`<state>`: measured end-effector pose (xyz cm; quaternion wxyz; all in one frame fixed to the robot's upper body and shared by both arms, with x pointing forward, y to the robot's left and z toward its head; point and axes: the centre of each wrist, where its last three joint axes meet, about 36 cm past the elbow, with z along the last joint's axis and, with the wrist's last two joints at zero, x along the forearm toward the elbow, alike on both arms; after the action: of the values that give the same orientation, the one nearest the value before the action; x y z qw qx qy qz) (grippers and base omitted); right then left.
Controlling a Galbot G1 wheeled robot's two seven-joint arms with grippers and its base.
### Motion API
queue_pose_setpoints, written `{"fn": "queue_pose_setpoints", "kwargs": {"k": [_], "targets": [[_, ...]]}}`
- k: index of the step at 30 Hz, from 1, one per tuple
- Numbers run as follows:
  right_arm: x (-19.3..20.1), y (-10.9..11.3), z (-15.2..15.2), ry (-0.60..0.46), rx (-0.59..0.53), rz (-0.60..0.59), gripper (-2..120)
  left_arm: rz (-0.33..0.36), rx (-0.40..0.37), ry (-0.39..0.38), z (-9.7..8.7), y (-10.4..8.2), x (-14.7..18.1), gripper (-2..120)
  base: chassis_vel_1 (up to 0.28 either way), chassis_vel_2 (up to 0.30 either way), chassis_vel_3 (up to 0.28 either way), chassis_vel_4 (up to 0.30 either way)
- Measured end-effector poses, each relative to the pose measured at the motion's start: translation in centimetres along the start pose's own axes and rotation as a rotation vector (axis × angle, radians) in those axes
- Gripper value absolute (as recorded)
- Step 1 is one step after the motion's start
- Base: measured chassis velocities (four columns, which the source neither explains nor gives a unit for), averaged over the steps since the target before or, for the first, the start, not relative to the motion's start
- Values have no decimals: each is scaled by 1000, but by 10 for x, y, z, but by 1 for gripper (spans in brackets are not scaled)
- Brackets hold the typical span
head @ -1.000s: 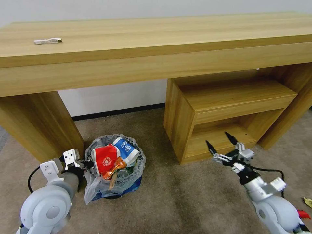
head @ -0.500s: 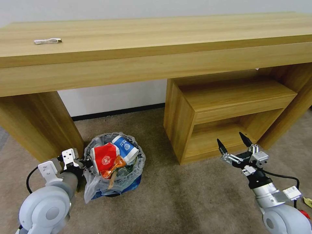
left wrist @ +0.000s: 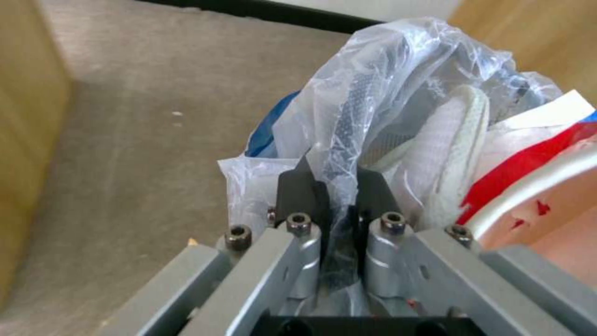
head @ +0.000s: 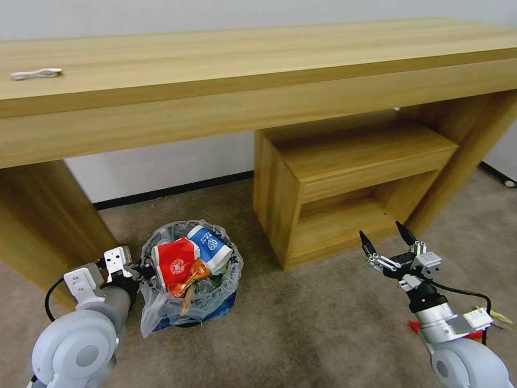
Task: Pick up the trash bin and place the garbage on the floor into it.
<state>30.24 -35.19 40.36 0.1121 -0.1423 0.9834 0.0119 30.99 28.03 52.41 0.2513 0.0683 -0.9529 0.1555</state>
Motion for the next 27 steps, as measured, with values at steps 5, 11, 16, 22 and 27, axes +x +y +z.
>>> {"fn": "queue_pose_setpoints", "kwargs": {"k": [5, 11, 16, 22, 27], "targets": [[0, -14, 2, 1, 29, 35, 100, 3, -1, 1, 0, 0, -1, 3, -104, -105, -127, -108], [2, -30, 3, 7, 57, 70, 100, 6, 0, 0, -1, 1, -1, 3, -119, -123, -123, -129], [2, -35, 2, 3, 63, 86, 100, 9, 0, 0, -1, 0, -1, 3, -133, -132, -132, -126], [3, -37, 2, 1, 64, 91, 100, 10, 0, 1, -1, 0, -1, 3, -121, -130, -128, -129], [3, -36, 3, 0, 62, 91, 100, 10, 0, 1, -1, 0, -1, 3, -126, -128, -126, -128]]}}
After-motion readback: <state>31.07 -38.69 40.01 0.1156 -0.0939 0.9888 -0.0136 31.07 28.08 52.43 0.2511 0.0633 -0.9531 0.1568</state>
